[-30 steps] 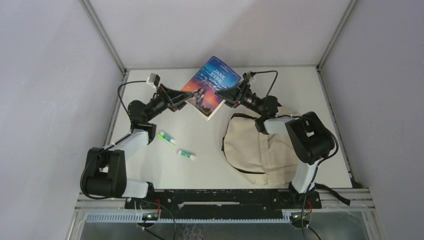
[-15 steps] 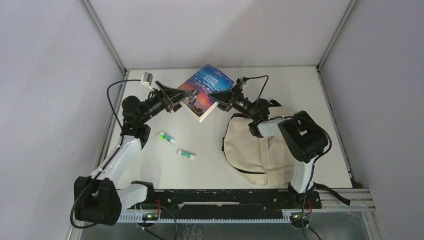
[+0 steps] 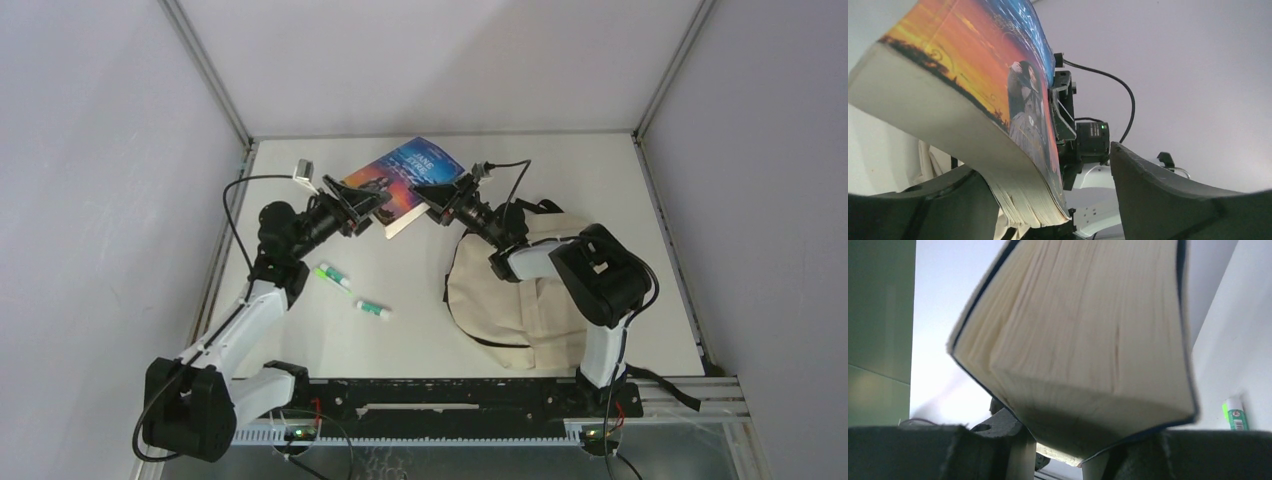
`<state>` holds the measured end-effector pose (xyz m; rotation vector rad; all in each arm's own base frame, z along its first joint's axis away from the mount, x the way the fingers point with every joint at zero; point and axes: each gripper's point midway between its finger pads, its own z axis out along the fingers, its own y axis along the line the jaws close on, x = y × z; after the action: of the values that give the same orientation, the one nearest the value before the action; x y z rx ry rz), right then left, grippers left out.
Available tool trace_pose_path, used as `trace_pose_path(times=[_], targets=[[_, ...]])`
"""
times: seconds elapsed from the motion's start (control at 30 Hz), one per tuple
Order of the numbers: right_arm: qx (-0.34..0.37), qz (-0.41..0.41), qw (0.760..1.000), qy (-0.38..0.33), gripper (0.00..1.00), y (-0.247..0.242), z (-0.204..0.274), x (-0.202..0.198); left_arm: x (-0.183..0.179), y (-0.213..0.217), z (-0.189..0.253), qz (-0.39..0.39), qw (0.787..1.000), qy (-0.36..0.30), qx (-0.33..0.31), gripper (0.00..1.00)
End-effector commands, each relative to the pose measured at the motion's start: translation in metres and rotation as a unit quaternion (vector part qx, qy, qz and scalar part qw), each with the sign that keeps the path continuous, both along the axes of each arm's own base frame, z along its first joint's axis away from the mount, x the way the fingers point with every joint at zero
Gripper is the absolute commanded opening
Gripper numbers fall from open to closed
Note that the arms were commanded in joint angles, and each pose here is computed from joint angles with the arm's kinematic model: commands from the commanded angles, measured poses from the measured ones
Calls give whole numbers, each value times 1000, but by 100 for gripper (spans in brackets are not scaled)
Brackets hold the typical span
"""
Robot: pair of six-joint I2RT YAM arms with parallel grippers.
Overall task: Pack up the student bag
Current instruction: Pick up the book from the center of the board.
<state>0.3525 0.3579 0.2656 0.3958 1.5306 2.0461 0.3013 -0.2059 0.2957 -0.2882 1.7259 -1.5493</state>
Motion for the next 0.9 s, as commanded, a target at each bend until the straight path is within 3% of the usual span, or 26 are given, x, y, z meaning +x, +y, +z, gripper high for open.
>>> trace_pose_path(times=[0.0,0.07,0.13,0.2,0.27,0.3,0.37,0.43,0.47,0.57,0.63,0.67,0.7,0.77,0.8,0.87], targets=[[70,-30,993,-89,0,-9,60,-13,0,6,37,27,997,-61,-30,68],[66,-23,994,-89,0,-10,58,-15,2,5,39,29,997,-62,-24,51],[54,4,993,-109,0,-8,57,-24,7,6,36,35,998,-54,-14,21],[32,33,991,-127,0,-5,52,-40,12,6,36,35,998,-50,6,3],[16,72,988,-134,0,-1,44,-54,15,7,39,36,998,-50,25,0],[8,90,987,-136,8,0,40,-61,15,8,42,39,997,-56,28,0],[-9,116,985,-130,59,-2,27,-73,15,15,53,50,996,-72,31,0],[-30,125,985,-116,90,-11,10,-81,16,29,58,70,994,-75,45,0],[-44,121,986,-101,98,-19,-2,-84,17,39,60,84,992,-77,55,0],[-104,107,986,-71,100,-32,-25,-91,13,67,64,119,984,-85,97,0],[-185,79,978,-55,100,-36,-46,-91,8,83,63,138,977,-82,136,0],[-250,51,966,-46,100,-41,-59,-88,4,88,61,143,974,-80,155,0],[-348,23,937,-6,100,-52,-90,-90,-1,91,62,146,970,-84,175,0],[-493,-61,868,-13,100,-81,-98,-89,-9,95,57,149,965,-79,198,0],[-539,-91,837,-14,100,-95,-100,-88,-13,94,54,146,965,-78,203,0],[-586,-117,802,4,99,-117,-105,-88,-20,94,47,140,964,-74,215,0]])
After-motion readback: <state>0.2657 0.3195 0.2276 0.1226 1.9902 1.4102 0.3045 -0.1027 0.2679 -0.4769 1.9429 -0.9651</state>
